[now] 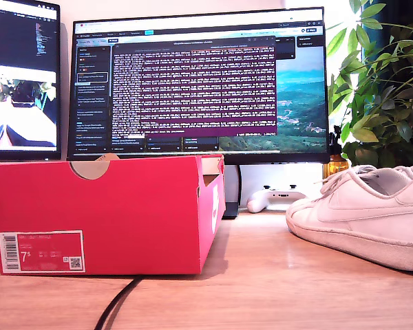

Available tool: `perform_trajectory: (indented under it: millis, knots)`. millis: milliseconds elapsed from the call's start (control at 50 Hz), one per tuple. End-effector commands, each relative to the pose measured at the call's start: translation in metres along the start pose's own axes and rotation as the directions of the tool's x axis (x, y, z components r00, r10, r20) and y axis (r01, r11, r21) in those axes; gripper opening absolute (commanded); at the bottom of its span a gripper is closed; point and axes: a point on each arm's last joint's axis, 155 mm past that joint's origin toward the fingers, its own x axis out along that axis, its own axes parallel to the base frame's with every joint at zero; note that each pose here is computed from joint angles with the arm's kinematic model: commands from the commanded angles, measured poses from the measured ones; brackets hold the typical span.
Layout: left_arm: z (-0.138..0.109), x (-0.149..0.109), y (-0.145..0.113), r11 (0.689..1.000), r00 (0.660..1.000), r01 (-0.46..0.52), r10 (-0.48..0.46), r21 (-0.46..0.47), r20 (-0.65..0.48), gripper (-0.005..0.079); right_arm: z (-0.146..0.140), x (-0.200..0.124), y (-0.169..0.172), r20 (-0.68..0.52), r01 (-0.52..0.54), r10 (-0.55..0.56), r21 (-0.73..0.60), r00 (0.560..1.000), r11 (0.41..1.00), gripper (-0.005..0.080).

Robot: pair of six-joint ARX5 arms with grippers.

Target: Pack the white shoes by picking the first shoe and placing it inside the red shoebox, left side, then picking and rotating the second shoe and placing it in the shoebox

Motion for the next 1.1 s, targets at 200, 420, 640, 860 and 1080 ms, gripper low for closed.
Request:
perform_trajectory:
  millis: [200, 420, 640, 860, 1080]
  knots:
    - [-0.017, 0.002, 0.002, 1.000, 0.999, -0.003, 0.002, -0.010, -0.044, -0.0018, 0.002, -0.001, 0.001, 0.002, -0.003, 0.003, -0.027, 1.000, 1.000, -0.0013]
    - [-0.009, 0.002, 0.000, 1.000, 1.000, 0.007, -0.008, -0.014, -0.012, -0.0018, 0.013, -0.001, 0.005, 0.043, -0.031, 0.027, 0.086, 0.999, 0.996, -0.0013]
    - [0.048, -0.006, -0.027, 0.983, 0.968, 0.162, -0.141, -0.085, 0.209, -0.0018, 0.086, -0.016, 0.020, 0.332, -0.217, 0.108, 0.310, 0.937, 0.926, -0.0013]
    - [0.115, -0.036, -0.051, 0.940, 0.845, 0.331, -0.257, -0.081, 0.469, -0.0018, 0.149, -0.049, 0.026, 0.562, -0.424, 0.136, 0.420, 0.816, 0.803, -0.0013]
    - [0.156, -0.066, -0.077, 0.916, 0.775, 0.399, -0.366, 0.050, 0.515, -0.0019, 0.181, -0.075, 0.056, 0.579, -0.546, 0.299, 0.314, 0.758, 0.777, -0.0013]
